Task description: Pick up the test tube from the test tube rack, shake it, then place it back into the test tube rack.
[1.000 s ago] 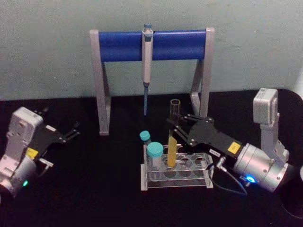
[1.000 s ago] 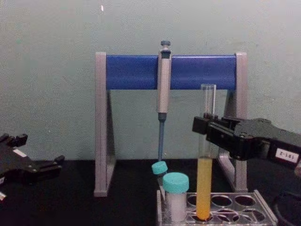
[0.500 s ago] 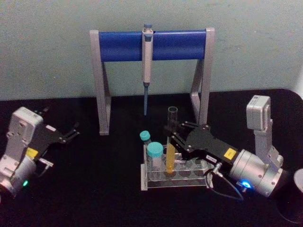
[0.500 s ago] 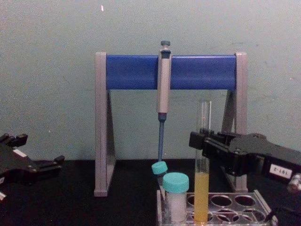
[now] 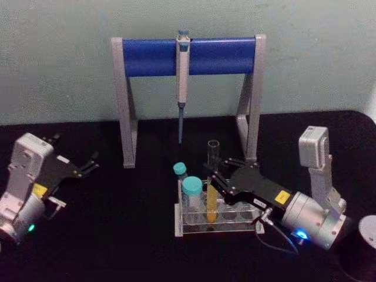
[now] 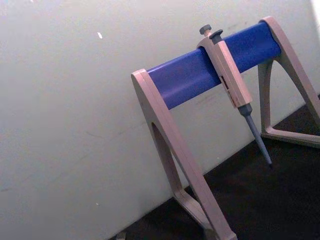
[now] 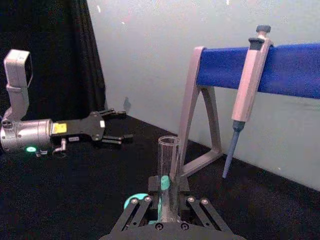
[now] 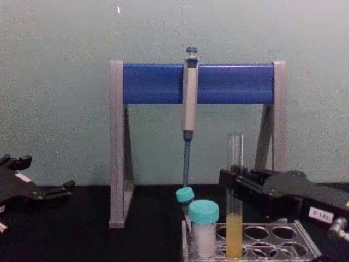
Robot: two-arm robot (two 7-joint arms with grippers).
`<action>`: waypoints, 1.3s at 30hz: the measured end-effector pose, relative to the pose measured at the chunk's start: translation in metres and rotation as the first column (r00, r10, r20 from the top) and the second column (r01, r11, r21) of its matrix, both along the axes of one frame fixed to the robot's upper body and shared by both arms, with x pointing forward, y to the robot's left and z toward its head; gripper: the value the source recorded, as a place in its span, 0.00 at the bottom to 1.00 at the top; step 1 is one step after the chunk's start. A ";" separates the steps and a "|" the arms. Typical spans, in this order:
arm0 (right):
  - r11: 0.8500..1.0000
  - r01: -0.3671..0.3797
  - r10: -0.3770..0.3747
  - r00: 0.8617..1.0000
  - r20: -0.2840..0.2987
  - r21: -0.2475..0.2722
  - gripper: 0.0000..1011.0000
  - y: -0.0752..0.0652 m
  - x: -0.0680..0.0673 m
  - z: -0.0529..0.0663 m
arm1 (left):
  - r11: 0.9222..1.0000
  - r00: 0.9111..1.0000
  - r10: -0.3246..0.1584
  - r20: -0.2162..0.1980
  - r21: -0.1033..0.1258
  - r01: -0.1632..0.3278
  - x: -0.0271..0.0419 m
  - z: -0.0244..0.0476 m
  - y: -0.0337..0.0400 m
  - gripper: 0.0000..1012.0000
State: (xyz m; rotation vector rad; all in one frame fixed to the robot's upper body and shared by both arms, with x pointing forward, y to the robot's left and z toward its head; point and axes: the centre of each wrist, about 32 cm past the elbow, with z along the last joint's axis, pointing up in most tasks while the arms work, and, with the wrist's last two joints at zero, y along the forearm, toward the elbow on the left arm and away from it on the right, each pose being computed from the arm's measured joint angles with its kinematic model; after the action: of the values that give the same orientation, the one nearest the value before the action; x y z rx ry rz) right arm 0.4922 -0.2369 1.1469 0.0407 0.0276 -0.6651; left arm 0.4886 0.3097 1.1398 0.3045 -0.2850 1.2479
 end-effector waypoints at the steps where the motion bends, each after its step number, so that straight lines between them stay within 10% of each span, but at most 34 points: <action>1: 1.000 0.001 -0.001 1.000 -0.002 -0.001 0.23 0.000 0.000 -0.001 | 1.000 1.000 0.000 0.000 0.000 0.000 0.0000 0.0000 0.0000 0.99; 30: 1.000 0.011 -0.011 1.000 -0.024 -0.020 0.23 0.002 0.001 -0.008 | 1.000 1.000 0.000 0.000 0.000 0.000 0.0000 0.0000 0.0000 0.99; 39: 1.000 0.010 -0.011 1.000 -0.027 -0.020 0.45 0.001 0.001 -0.008 | 1.000 1.000 0.000 0.000 0.000 0.000 0.0000 0.0000 0.0000 0.99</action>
State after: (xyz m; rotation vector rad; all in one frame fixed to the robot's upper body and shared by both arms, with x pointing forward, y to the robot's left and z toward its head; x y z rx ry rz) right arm 0.4931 -0.2355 1.1384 0.0133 0.0467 -0.6763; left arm 0.4886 0.3097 1.1398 0.3045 -0.2850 1.2479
